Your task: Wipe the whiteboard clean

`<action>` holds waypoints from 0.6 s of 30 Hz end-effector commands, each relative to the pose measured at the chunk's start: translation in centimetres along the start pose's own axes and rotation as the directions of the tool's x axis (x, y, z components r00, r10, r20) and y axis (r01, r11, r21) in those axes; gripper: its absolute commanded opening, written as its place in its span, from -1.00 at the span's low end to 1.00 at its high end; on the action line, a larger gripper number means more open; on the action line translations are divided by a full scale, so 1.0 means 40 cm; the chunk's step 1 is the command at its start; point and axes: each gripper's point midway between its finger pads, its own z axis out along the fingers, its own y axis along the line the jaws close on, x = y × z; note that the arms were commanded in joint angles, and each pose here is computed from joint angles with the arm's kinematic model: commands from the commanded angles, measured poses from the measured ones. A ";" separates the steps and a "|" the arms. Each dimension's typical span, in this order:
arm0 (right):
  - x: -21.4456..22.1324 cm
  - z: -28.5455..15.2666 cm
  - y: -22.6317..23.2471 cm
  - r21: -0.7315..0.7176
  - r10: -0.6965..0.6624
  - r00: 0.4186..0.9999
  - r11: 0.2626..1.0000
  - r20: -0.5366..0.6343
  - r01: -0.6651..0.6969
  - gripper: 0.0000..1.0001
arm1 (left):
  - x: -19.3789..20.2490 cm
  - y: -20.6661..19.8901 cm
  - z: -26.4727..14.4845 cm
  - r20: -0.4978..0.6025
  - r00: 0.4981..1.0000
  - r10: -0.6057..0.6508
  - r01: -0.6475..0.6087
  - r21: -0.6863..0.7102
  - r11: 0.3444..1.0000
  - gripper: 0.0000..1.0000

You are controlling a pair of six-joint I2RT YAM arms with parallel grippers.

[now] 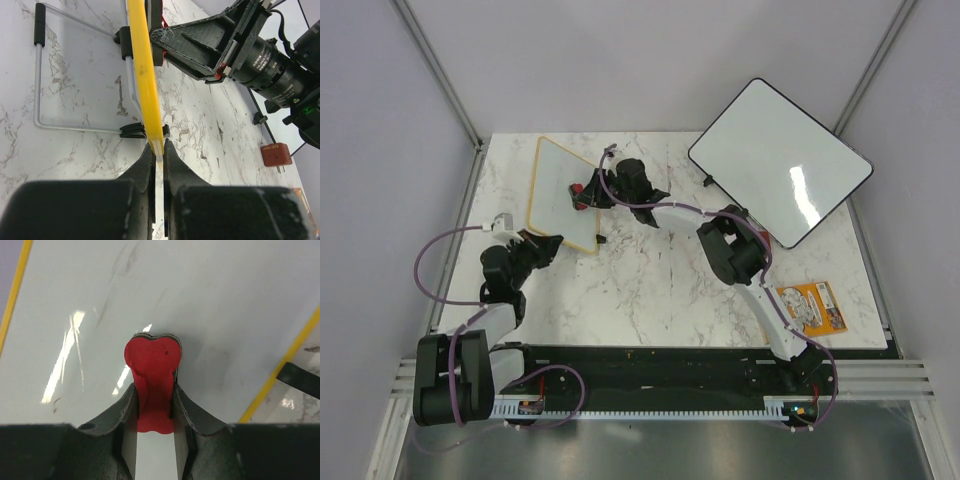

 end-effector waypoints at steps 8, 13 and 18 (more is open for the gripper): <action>0.098 0.012 -0.165 0.153 0.111 0.987 0.984 -0.115 -0.093 -1.00 | 0.052 -0.048 -0.034 -0.107 0.993 0.041 -0.033 0.080 0.996 -0.97; 0.070 0.022 -0.055 0.034 0.048 0.991 0.998 -0.121 -0.044 -1.00 | 0.068 -0.046 -0.027 -0.140 0.990 0.035 -0.022 0.090 0.996 -0.96; 0.060 0.029 0.122 -0.117 -0.025 0.991 0.993 -0.129 0.010 -1.00 | 0.084 -0.036 -0.025 -0.164 0.986 0.033 -0.020 0.085 0.996 -0.96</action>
